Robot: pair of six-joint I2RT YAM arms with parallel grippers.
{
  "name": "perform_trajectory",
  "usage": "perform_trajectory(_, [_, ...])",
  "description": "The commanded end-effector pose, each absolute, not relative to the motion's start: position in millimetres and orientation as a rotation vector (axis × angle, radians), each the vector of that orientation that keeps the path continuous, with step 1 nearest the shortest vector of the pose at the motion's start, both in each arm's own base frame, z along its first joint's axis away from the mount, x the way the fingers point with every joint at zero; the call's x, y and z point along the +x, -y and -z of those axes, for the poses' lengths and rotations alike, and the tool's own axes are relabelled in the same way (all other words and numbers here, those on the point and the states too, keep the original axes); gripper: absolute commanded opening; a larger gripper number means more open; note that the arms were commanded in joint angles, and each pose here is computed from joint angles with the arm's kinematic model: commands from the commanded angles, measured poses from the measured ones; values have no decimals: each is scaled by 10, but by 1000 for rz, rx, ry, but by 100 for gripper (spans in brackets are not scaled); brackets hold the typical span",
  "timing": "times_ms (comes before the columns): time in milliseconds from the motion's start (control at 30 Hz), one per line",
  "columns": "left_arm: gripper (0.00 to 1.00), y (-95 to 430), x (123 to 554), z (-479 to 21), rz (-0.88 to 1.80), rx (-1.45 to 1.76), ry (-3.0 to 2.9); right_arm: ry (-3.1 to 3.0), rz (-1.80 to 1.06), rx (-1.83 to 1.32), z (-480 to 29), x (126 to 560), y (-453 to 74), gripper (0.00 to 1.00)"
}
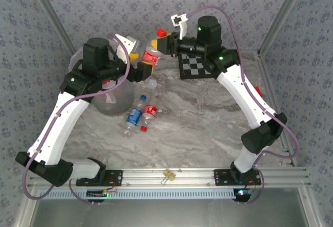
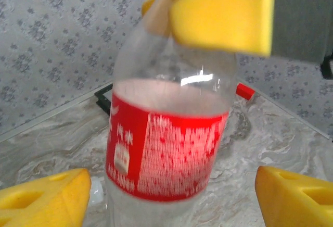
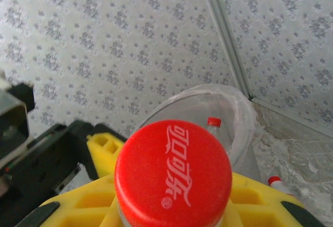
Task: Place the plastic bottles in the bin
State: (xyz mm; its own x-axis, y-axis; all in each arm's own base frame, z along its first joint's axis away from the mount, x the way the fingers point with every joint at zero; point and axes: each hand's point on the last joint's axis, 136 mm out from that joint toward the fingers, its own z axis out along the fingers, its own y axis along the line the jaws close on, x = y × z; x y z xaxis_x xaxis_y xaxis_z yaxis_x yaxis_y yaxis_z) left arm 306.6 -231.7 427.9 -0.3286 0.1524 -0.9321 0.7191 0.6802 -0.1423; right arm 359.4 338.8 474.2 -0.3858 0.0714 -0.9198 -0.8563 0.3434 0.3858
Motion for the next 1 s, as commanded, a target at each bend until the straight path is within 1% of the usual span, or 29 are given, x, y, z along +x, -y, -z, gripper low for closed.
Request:
perform_trajectory(0, [82, 2487, 3034, -4423, 753, 764, -1801, -1574, -1230, -888, -4851, 3372, -3424, 13])
perform_trajectory(167, [82, 2634, 3088, -4378, 812, 820, -1813, -1572, -1272, -941, -4829, 3270, -3481, 13])
perform_trajectory(233, [79, 2670, 3107, -4352, 830, 828, -1826, -1569, -1275, -958, -4814, 3239, -3510, 13])
perform_trajectory(300, [72, 2693, 3108, -4335, 844, 837, -1838, -1566, -1270, -971, -4809, 3208, -3531, 13])
perform_trajectory(367, [61, 2704, 3124, -4341, 845, 838, -1837, -1562, -1265, -981, -4806, 3191, -3550, 13])
perform_trajectory(433, [47, 2696, 3137, -4340, 838, 834, -1843, -1569, -1249, -978, -4788, 3208, -3557, 13])
perform_trajectory(467, [43, 2692, 3135, -4340, 833, 835, -1842, -1574, -1241, -973, -4777, 3227, -3557, 13])
perform_trajectory(500, [40, 2684, 3131, -4342, 827, 835, -1840, -1582, -1233, -968, -4765, 3243, -3556, 15])
perform_trajectory(533, [38, 2670, 3133, -4350, 819, 831, -1836, -1587, -1229, -964, -4754, 3259, -3560, 24])
perform_trajectory(567, [37, 2663, 3136, -4348, 811, 830, -1836, -1590, -1226, -960, -4747, 3270, -3563, 34])
perform_trajectory(633, [36, 2625, 3152, -4351, 782, 816, -1836, -1598, -1205, -939, -4751, 3310, -3544, 68])
perform_trajectory(667, [35, 2599, 3165, -4353, 761, 807, -1836, -1604, -1186, -924, -4757, 3333, -3519, 80])
perform_trajectory(733, [33, 2498, 3217, -4354, 683, 774, -1847, -1625, -1127, -881, -4754, 3400, -3425, 96])
perform_trajectory(767, [32, 2433, 3240, -4377, 641, 753, -1845, -1636, -1091, -854, -4751, 3444, -3362, 99])
perform_trajectory(867, [31, 2127, 3347, -4519, 498, 645, -1819, -1678, -973, -772, -4695, 3544, -3118, 100])
perform_trajectory(967, [27, 1722, 3472, -4778, 397, 484, -1763, -1712, -929, -716, -4567, 3565, -2899, 100])
